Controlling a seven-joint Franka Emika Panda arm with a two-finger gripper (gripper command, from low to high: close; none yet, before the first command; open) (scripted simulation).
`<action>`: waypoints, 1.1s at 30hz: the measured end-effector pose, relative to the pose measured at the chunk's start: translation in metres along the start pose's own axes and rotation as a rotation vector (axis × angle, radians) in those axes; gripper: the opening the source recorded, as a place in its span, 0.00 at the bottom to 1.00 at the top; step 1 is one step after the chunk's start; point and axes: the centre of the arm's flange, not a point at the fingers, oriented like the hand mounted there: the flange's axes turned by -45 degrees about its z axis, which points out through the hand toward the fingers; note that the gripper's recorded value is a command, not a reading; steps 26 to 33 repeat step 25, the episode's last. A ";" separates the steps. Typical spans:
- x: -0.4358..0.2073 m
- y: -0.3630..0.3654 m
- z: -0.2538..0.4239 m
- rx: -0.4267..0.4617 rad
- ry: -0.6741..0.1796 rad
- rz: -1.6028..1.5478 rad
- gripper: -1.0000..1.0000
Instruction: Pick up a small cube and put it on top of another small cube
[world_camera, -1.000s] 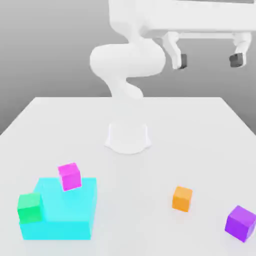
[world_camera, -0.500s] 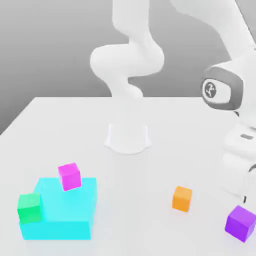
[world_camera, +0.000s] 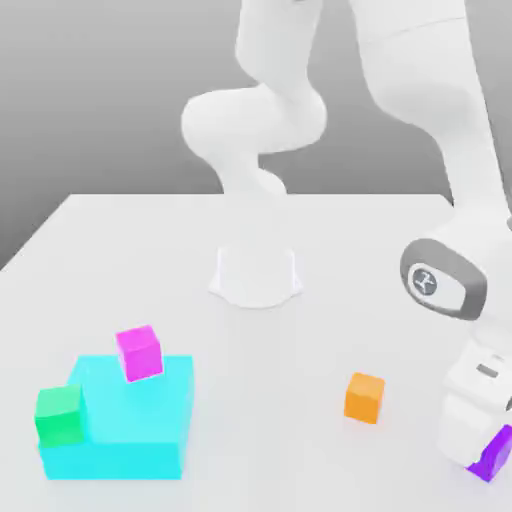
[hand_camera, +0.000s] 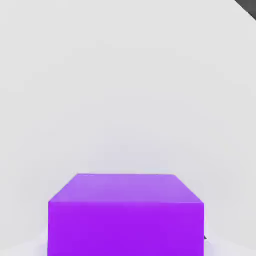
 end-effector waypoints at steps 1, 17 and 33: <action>0.000 0.000 -0.013 0.000 0.000 0.000 0.00; -0.265 0.343 -0.117 -0.021 -0.003 1.351 0.00; -0.342 0.382 -0.083 0.001 0.002 1.666 1.00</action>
